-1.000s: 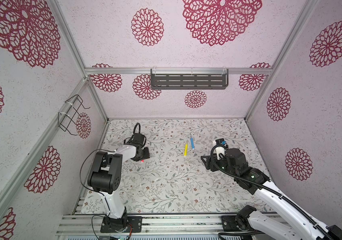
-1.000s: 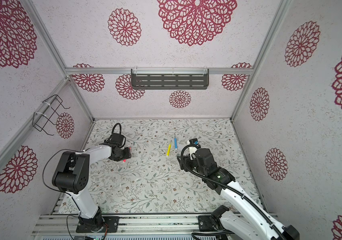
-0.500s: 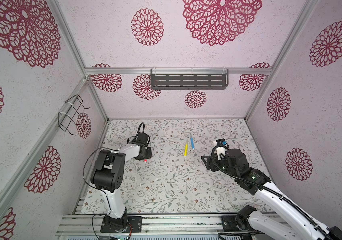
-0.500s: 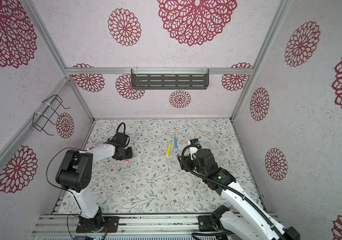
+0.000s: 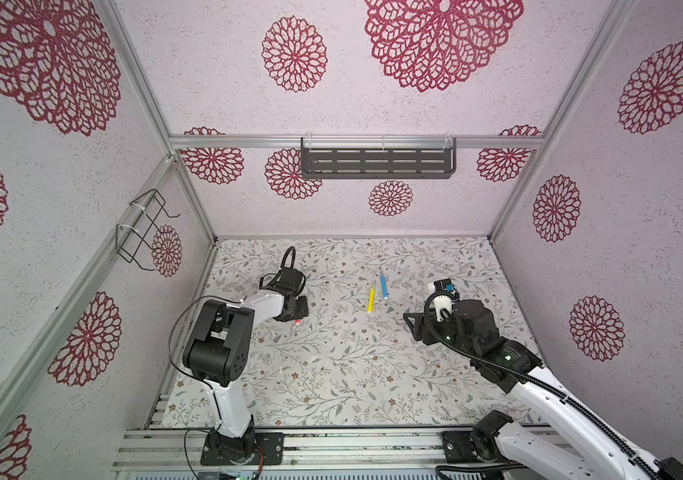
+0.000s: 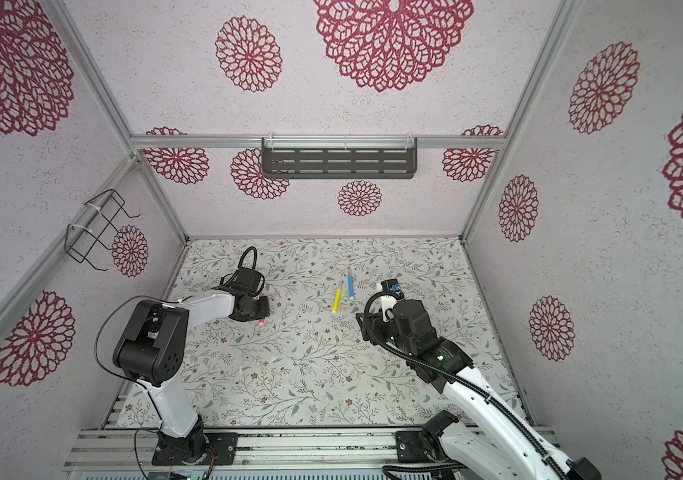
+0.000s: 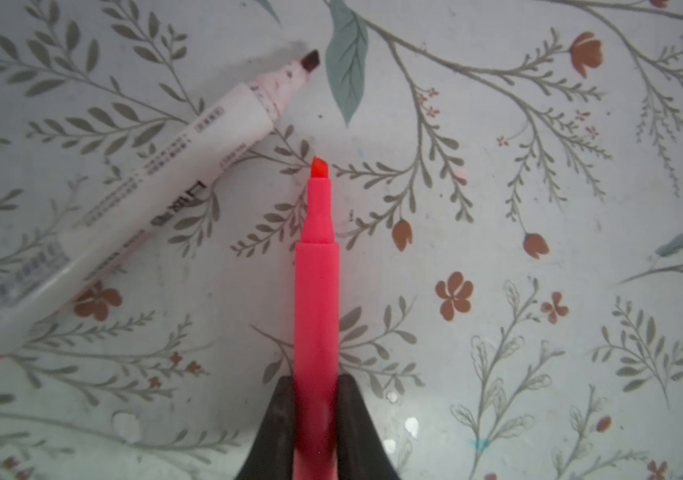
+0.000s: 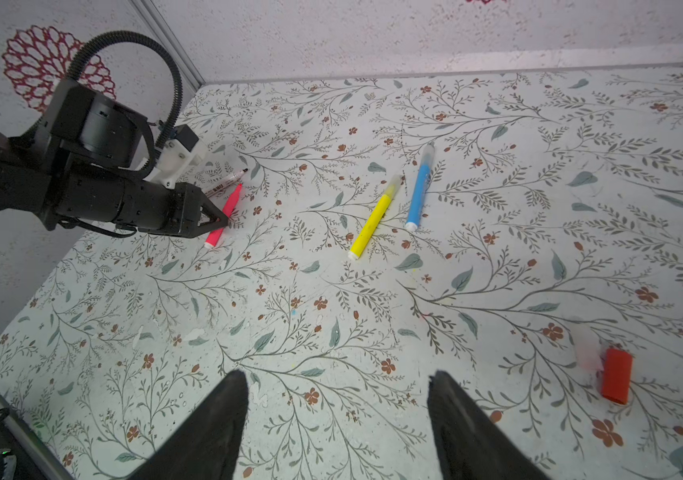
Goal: Insert the pens into the pen caps
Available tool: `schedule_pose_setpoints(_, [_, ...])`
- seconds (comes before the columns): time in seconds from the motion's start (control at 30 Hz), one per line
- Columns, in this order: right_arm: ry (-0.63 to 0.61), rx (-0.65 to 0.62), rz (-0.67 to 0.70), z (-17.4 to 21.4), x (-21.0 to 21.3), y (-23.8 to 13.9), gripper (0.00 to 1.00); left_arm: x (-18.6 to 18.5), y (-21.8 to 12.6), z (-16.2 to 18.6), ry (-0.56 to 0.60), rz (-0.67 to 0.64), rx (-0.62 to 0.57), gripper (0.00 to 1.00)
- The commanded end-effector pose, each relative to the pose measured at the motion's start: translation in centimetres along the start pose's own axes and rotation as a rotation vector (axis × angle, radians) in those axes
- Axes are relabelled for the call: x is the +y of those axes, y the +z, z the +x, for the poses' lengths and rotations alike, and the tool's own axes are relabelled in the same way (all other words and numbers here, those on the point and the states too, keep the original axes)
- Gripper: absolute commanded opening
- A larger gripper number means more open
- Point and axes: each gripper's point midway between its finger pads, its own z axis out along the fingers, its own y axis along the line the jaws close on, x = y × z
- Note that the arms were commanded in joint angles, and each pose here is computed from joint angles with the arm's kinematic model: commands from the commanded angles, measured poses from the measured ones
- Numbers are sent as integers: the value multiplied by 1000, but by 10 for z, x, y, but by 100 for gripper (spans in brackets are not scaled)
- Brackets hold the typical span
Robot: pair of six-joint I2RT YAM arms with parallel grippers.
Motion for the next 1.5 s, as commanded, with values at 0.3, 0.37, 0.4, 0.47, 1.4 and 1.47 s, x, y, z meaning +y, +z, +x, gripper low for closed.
schedule_pose_setpoints(0.3, [45,22,-4,0,-1,12,72,-78,-64,10,116,386,-79,15])
schedule_pose_setpoints(0.37, [52,42,-18,3,1,16,72,-87,-77,9,141,430,-111,16])
schedule_pose_setpoints(0.4, [52,53,-33,5,4,18,72,-91,-83,9,154,451,-125,16])
schedule_pose_setpoints(0.47, [52,67,-54,7,7,21,72,-99,-95,9,173,499,-151,16])
schedule_pose_setpoints(1.4, [127,123,-535,-5,90,51,73,-180,-198,38,225,893,-415,18])
schedule_pose_setpoints(1.47, [136,115,-554,-9,94,52,73,-185,-201,41,228,908,-419,18])
